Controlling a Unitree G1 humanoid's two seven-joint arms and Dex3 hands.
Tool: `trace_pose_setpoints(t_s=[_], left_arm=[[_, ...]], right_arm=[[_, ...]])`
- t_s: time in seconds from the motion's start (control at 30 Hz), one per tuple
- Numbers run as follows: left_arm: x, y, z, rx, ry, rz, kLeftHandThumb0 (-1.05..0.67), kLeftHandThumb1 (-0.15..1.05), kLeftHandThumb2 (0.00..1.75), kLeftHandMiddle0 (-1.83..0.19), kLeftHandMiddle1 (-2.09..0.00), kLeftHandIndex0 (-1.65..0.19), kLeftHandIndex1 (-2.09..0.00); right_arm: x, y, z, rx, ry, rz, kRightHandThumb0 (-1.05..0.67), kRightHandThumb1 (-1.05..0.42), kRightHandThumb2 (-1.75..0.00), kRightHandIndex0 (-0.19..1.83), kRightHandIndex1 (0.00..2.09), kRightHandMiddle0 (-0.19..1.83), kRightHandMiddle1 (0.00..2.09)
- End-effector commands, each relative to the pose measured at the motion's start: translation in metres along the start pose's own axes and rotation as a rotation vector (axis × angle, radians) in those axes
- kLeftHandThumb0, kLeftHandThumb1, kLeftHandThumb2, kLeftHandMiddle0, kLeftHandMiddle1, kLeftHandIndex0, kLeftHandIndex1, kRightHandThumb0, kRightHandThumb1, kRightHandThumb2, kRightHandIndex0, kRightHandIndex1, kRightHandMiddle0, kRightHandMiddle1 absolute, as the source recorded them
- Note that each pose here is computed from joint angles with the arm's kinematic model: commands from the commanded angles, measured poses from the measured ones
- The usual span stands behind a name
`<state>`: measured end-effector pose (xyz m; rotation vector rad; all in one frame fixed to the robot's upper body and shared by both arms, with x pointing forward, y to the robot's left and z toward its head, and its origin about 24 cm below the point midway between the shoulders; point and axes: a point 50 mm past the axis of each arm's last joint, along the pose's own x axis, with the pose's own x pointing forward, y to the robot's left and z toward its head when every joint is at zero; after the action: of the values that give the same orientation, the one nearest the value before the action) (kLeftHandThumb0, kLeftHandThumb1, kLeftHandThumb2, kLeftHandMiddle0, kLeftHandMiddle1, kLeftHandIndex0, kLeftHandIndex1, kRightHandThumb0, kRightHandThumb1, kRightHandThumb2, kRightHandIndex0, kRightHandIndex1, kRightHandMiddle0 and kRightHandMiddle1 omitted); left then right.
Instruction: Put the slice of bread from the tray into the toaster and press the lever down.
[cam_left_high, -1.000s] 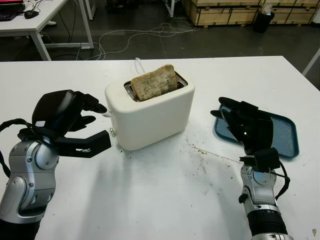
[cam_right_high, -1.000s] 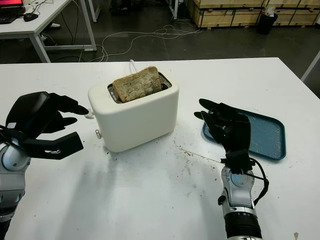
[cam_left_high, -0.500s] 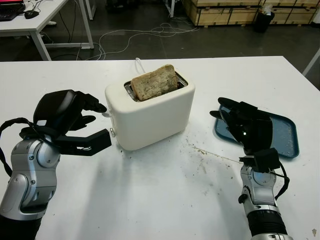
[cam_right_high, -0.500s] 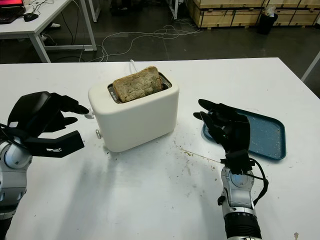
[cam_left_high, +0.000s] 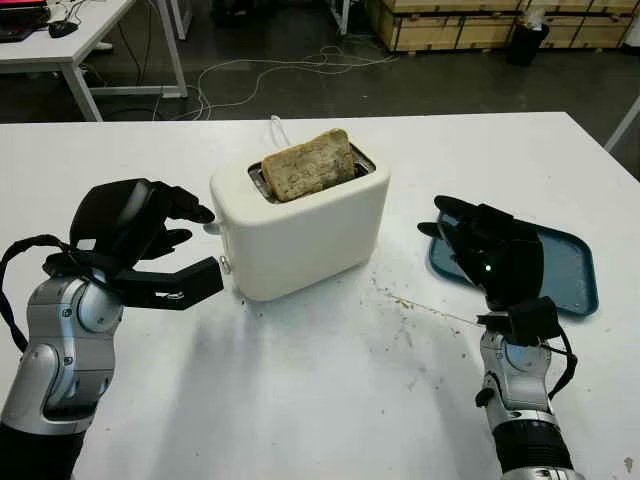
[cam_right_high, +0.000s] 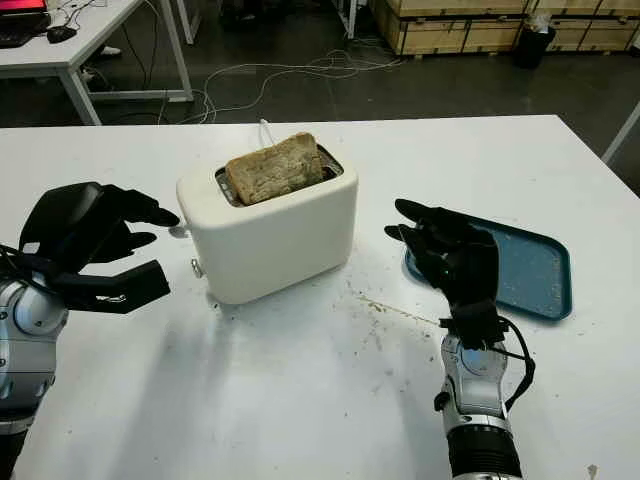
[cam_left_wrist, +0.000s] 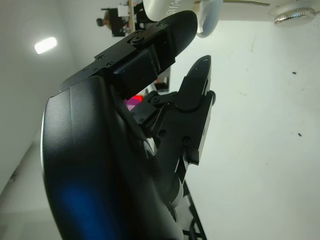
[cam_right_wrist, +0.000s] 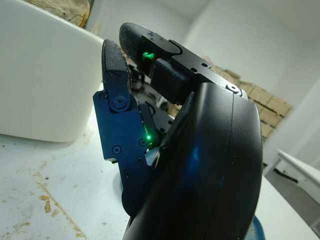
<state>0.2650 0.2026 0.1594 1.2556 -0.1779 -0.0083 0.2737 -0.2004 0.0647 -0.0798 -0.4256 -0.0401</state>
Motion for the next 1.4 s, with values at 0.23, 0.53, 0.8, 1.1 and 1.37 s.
trace_pose_setpoints(t_s=[0.23,0.53,0.8,1.1,1.37], left_arm=[[0.005,0.0,0.004,-0.002,-0.029,0.002,-0.03,0.86,0.0,-1.03,-0.95,-1.2,0.0],[0.007,-0.002,0.003,0.008,-0.018,-0.032,-0.04,0.87,0.0,-1.06,-0.93,-1.21,-0.01],[0.008,-0.005,0.004,0.027,-0.018,-0.046,-0.03,0.86,0.0,-1.04,-1.0,-1.23,-0.01],[0.009,-0.01,0.002,0.012,0.001,-0.076,-0.04,0.88,0.0,-0.99,-1.04,-1.22,0.0],[0.007,-0.023,0.001,-0.019,0.021,-0.121,-0.03,0.91,0.0,-0.99,-1.07,-1.25,-0.01]], right_arm=[[0.0,-0.001,0.0,0.018,0.004,-0.016,-0.43,-0.92,-0.14,1.19,0.19,1.1,0.0],[0.0,-0.002,0.0,0.0,-0.007,-0.016,-0.42,-0.92,-0.15,1.19,0.19,1.09,0.0],[0.0,-0.002,0.0,0.008,-0.007,-0.02,-0.42,-0.92,-0.15,1.19,0.2,1.09,0.0],[0.0,-0.002,0.002,0.006,-0.011,-0.019,-0.42,-0.92,-0.15,1.18,0.2,1.09,0.0],[-0.001,-0.003,0.001,0.006,-0.008,-0.019,-0.42,-0.92,-0.14,1.18,0.21,1.09,0.0]])
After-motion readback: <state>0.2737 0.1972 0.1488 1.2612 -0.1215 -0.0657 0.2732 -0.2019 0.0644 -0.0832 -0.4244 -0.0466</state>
